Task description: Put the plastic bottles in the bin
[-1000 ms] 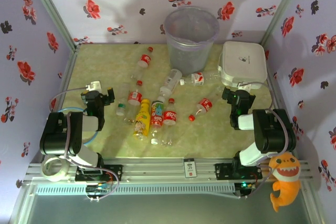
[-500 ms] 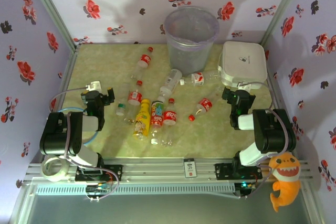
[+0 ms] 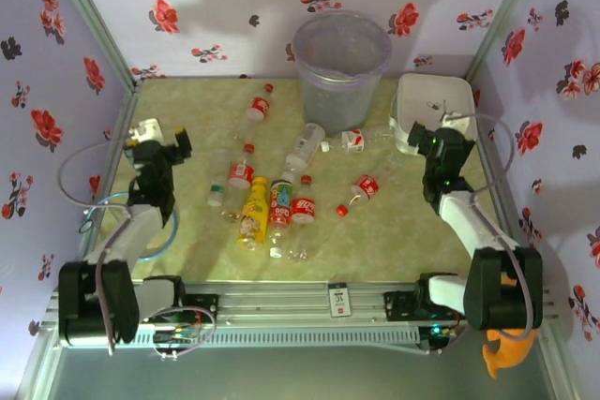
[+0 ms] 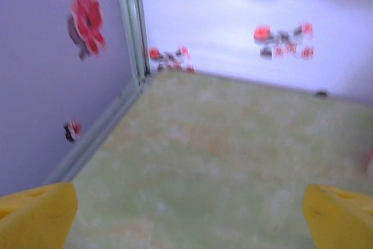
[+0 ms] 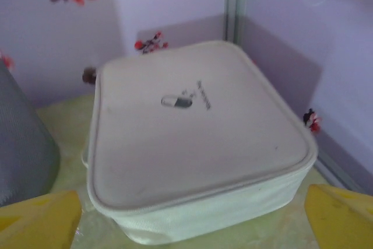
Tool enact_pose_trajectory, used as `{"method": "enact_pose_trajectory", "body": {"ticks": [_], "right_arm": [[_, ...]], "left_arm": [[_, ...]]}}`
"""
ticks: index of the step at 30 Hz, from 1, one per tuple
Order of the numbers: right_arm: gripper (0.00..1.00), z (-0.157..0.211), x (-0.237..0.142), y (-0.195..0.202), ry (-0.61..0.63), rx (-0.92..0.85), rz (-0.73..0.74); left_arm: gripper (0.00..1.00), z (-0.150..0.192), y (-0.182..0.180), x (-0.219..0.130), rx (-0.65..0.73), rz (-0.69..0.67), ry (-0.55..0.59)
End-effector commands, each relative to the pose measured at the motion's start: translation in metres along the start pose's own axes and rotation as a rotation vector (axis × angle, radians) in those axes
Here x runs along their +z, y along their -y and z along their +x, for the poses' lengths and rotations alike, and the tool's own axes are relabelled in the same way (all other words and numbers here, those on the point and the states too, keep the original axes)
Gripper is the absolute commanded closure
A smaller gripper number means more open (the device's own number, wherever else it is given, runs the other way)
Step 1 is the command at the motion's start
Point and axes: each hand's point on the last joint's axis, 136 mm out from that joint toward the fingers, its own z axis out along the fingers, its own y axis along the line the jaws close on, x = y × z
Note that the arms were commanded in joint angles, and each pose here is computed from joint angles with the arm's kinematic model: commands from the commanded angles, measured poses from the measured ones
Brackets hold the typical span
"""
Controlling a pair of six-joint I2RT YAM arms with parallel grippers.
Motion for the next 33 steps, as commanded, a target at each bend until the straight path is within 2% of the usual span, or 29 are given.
{"method": "enact_pose_trajectory", "body": {"ticks": [1,5,11,19,24,28,33], "right_arm": [[0.01,0.039,-0.029,0.026,-0.249,0.006,0.148],[0.01,0.049,-0.058,0.011,-0.368,0.106,0.137],[0.04,0.093,-0.072,-0.053,-0.533,0.16,0.023],[0.07,0.138,-0.057,-0.094,-0.651,0.202,-0.015],[0.08,0.17,-0.039,-0.092,-0.693,0.198,0.059],[0.09,0.179,-0.025,-0.109,-0.704,0.226,0.021],[0.18,0.195,-0.016,-0.116,-0.735,0.23,0.024]], "left_arm": [[0.01,-0.014,-0.01,-0.021,-0.051,-0.07,-0.169],[0.02,-0.032,0.003,-0.042,-0.04,-0.004,-0.321],[0.02,-0.03,0.029,-0.045,0.001,0.13,-0.419],[0.03,-0.017,0.045,-0.035,-0.007,0.192,-0.418],[0.03,0.0,0.045,-0.033,0.015,0.196,-0.442],[0.03,0.004,0.044,-0.033,0.038,0.196,-0.445],[0.03,0.006,0.043,-0.033,0.052,0.197,-0.444]]}}
